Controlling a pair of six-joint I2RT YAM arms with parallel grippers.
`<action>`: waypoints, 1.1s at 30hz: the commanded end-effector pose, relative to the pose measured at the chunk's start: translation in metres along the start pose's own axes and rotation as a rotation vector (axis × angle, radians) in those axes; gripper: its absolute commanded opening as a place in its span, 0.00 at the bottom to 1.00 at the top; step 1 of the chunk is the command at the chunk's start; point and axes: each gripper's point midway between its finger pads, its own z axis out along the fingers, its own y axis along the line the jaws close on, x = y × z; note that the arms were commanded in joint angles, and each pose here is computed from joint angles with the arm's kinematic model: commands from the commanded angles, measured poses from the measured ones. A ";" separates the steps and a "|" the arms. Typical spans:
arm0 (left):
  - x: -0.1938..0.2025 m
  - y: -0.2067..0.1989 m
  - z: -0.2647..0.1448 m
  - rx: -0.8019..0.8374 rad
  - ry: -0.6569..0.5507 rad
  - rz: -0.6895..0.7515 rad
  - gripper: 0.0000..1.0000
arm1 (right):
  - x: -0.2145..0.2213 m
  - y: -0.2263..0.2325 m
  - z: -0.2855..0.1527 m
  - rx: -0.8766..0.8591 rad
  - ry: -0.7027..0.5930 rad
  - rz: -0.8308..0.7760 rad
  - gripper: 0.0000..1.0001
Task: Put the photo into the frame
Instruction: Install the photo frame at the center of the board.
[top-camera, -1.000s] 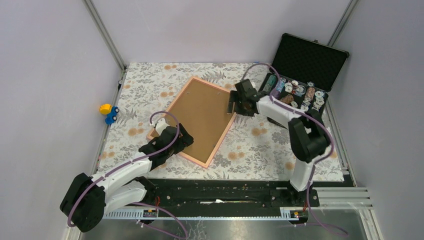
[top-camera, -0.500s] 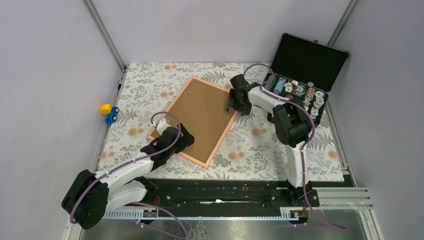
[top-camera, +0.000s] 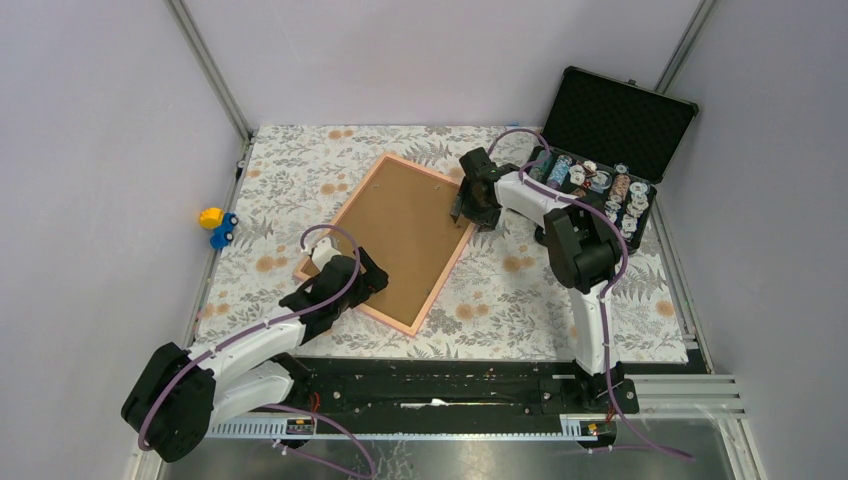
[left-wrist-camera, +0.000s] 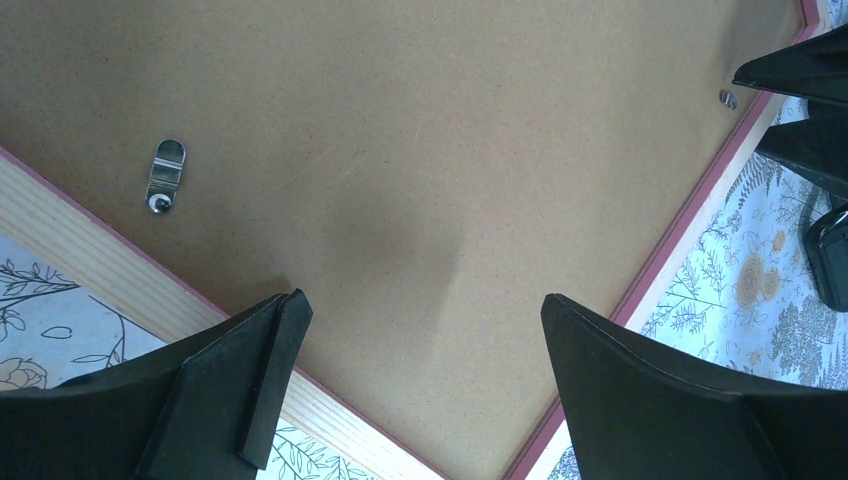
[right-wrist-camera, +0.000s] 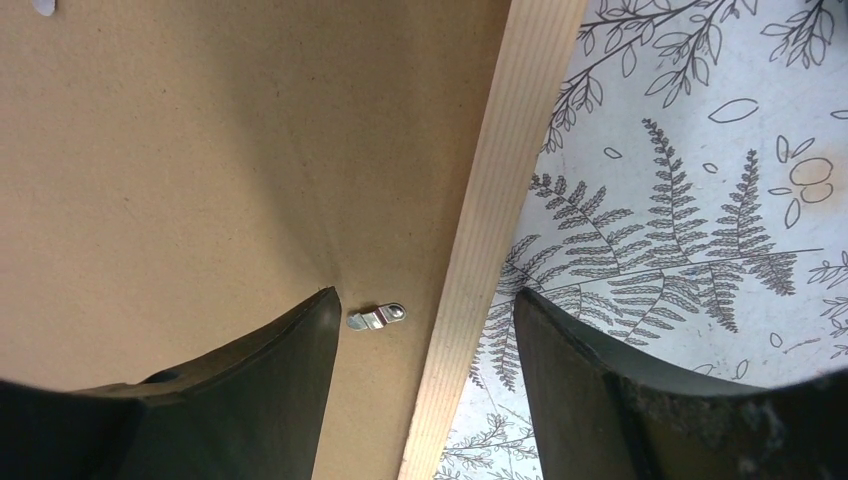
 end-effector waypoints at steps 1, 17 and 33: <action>0.009 0.014 0.001 -0.041 0.026 0.021 0.98 | 0.011 -0.002 0.007 0.027 0.028 0.018 0.70; 0.009 0.014 0.001 -0.035 0.022 0.017 0.98 | 0.046 -0.020 0.015 0.124 0.091 -0.119 0.63; 0.009 0.015 0.000 -0.034 0.020 0.014 0.99 | 0.065 -0.042 0.022 0.147 0.143 -0.229 0.28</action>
